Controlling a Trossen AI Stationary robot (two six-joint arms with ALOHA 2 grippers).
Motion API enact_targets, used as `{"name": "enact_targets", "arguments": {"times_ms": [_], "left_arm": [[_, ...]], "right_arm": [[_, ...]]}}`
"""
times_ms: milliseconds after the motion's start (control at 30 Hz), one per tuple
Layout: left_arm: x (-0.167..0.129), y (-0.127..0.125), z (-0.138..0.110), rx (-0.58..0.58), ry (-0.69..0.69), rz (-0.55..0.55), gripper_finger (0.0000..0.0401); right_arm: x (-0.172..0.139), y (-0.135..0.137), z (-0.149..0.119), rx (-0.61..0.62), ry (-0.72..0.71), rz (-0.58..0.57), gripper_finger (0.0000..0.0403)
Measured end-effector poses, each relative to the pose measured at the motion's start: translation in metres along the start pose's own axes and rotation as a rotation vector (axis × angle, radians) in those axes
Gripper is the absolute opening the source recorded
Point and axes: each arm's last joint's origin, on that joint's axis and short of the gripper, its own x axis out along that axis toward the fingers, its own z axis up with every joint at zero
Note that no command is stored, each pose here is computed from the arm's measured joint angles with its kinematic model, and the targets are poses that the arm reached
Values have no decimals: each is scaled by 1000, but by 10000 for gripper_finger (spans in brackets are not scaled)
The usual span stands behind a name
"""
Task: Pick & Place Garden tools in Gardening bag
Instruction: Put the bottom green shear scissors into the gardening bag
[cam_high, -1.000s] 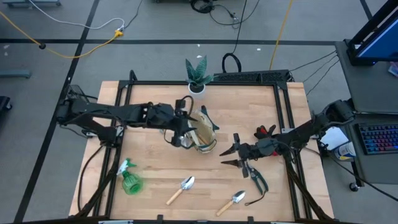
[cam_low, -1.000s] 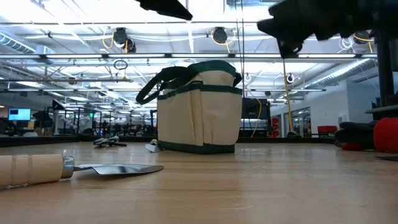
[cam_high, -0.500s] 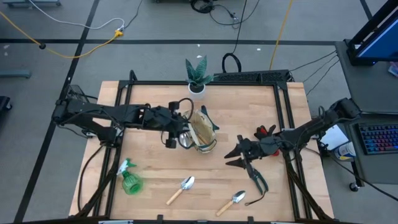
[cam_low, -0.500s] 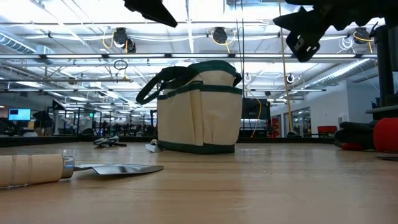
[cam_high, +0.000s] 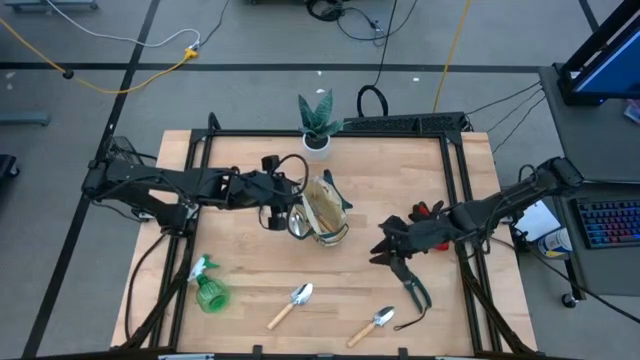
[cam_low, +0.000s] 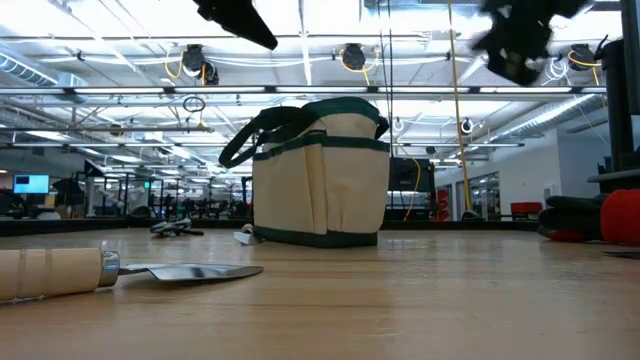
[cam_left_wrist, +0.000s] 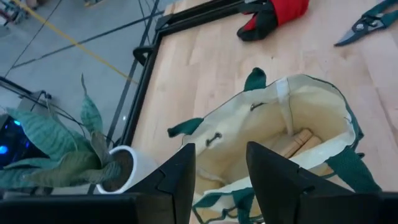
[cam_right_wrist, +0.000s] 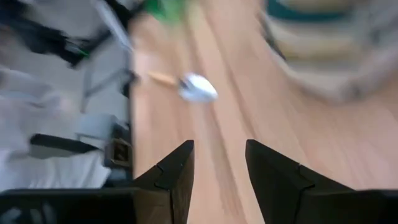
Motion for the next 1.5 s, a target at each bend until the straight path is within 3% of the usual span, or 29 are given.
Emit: {"name": "enact_targets", "arguments": {"times_ms": [167,367,800,1200,1500], "left_arm": [[0,0,0,11,2,0,149],[0,1,0,7,4,3,149],[0,1,0,2,1,3,149],[0,1,0,4,1,3,150],[0,1,1,0,-10,6,150]], "right_arm": [[-3,-15,-17,171,209,-137,137],[-8,-20,-31,307,336,-237,137],[-12,-14,-58,424,412,-297,141],[-9,-39,-110,752,627,-458,141],[2,-41,-120,758,622,-397,141]]}}
